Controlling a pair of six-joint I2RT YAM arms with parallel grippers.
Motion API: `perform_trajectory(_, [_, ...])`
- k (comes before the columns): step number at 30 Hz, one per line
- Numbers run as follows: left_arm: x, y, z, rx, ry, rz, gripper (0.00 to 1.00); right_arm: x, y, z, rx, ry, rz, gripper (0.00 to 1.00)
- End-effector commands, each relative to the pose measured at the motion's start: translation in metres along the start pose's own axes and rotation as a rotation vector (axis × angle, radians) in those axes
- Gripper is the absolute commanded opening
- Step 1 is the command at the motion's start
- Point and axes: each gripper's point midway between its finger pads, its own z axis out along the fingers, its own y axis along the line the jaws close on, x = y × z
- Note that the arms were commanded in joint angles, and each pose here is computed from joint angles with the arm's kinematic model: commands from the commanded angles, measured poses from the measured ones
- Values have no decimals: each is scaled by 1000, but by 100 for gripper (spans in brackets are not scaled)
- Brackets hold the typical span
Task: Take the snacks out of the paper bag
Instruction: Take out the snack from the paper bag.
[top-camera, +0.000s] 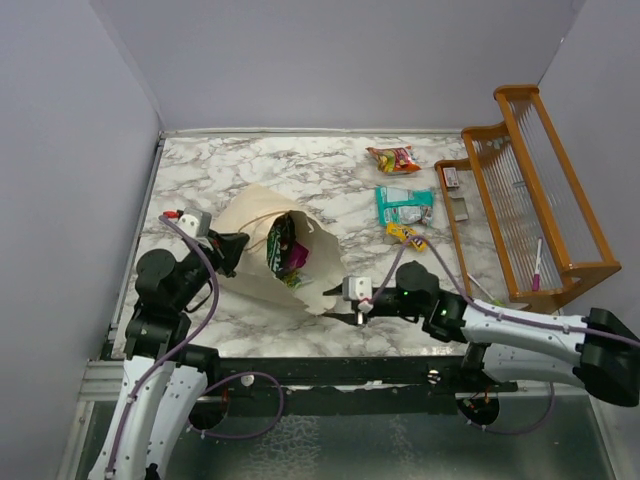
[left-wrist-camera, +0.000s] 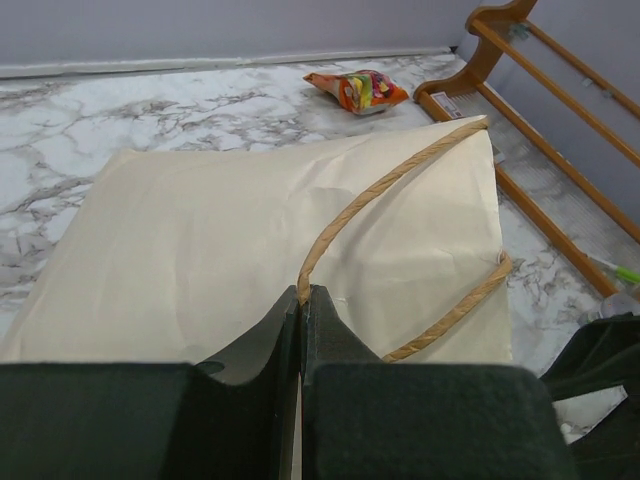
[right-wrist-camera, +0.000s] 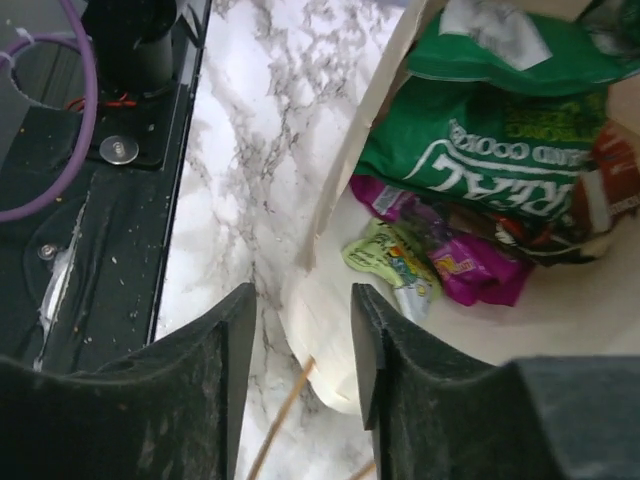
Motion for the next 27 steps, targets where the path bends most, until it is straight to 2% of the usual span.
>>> perform_trajectory(1, [-5,14,-8,-101,-5,7,0,4,-27,31,146,86,-141,35])
perform_trajectory(4, [-7,19,-14,-150,-28,-19,0,21,-45,38,234,173,-136,33])
perform_trajectory(9, [-8,4,-20,-93,-46,-85,0,35,-56,47,255,243,-176,32])
perform_trajectory(14, [2,0,-16,-65,1,-109,0,27,-37,82,188,190,-159,28])
perform_trajectory(21, [4,-5,-13,-23,4,-101,0,-12,22,148,63,25,-126,29])
perform_trajectory(24, [3,-7,-14,-12,0,-96,0,-14,14,143,139,-23,-75,30])
perform_trajectory(27, [2,-9,-14,-5,-3,-92,0,3,-8,127,277,40,-87,31])
